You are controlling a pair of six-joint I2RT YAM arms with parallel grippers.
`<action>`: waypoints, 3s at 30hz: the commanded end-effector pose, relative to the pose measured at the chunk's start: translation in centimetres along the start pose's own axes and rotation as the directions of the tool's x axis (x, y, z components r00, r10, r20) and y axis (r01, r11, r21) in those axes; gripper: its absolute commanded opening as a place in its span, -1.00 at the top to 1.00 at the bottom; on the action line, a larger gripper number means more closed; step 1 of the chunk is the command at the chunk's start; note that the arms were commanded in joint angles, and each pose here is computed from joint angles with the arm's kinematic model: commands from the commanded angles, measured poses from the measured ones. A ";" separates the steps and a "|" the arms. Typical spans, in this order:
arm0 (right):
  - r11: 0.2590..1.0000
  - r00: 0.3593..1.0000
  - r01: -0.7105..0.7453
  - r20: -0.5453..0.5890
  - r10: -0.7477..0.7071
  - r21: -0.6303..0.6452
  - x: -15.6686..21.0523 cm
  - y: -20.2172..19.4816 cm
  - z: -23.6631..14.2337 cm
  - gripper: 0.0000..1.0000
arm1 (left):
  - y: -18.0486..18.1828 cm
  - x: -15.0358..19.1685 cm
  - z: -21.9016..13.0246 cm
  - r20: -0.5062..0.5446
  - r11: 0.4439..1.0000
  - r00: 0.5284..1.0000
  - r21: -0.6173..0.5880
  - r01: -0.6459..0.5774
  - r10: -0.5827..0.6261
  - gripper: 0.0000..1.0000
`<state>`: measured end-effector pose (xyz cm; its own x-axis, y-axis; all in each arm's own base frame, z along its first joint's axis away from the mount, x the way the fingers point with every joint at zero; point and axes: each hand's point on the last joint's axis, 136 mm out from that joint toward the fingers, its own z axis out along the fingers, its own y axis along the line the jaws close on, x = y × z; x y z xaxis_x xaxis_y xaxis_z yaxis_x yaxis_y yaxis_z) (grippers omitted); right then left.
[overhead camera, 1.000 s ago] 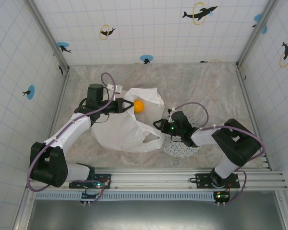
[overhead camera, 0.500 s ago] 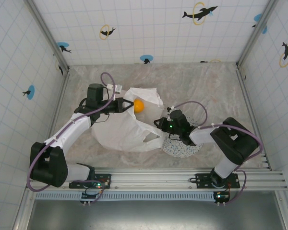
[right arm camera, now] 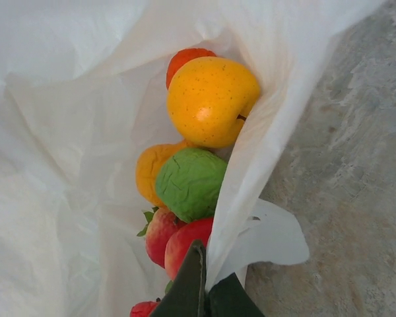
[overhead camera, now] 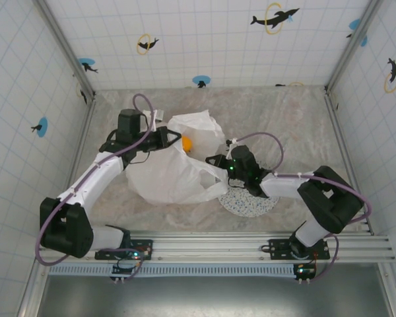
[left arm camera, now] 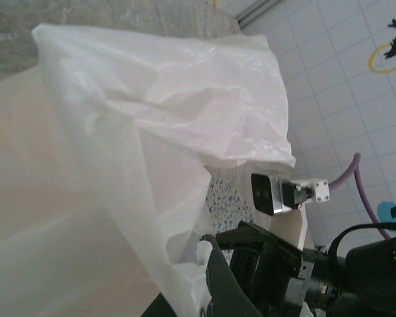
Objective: Place the fruits into the plastic bag
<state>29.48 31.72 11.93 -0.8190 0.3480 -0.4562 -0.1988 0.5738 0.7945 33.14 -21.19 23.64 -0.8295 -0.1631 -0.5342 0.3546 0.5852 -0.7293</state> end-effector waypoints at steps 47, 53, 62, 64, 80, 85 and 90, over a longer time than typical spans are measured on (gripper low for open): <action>0.897 0.869 0.441 0.240 -0.433 0.023 -10.9 18.0 -5.8 1.00 | 2.2 -7.4 -3.7 0.127 0.980 0.972 0.044 0.192 -0.197 1.00; 0.886 0.861 0.463 0.235 -0.452 0.008 -11.5 19.1 -8.3 1.00 | -3.5 -7.5 -5.9 0.164 0.983 0.977 0.139 0.116 -0.138 1.00; 0.908 0.894 0.419 0.174 -0.412 -0.004 -11.6 17.3 -7.0 1.00 | 0.4 -5.7 -3.0 0.094 0.977 0.975 0.095 0.191 -0.199 1.00; 0.913 0.901 0.408 0.158 -0.403 0.000 -11.7 16.6 -6.1 1.00 | 2.0 -5.5 -2.0 0.078 0.976 0.974 0.062 0.208 -0.213 1.00; 0.936 0.933 0.337 0.094 -0.346 0.103 -13.8 8.6 -1.6 0.56 | 6.5 -7.9 -1.3 0.184 0.978 0.969 -0.093 0.185 -0.166 0.54; 0.916 0.907 0.391 0.132 -0.400 0.089 -14.4 10.3 -4.3 0.04 | 4.4 -8.7 -4.8 0.298 0.988 0.954 -0.136 0.076 -0.033 0.07; 0.904 0.883 0.421 0.191 -0.428 0.077 -14.5 11.1 -8.3 -0.57 | 3.0 -8.3 -8.9 0.426 0.974 0.900 -0.224 0.008 0.090 -0.31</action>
<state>35.75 28.42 28.52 -0.5941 0.1870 -0.7823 -0.4504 0.7285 0.5162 37.84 -12.83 28.68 -0.6329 -0.4282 -0.6451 0.2403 0.6834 -0.6894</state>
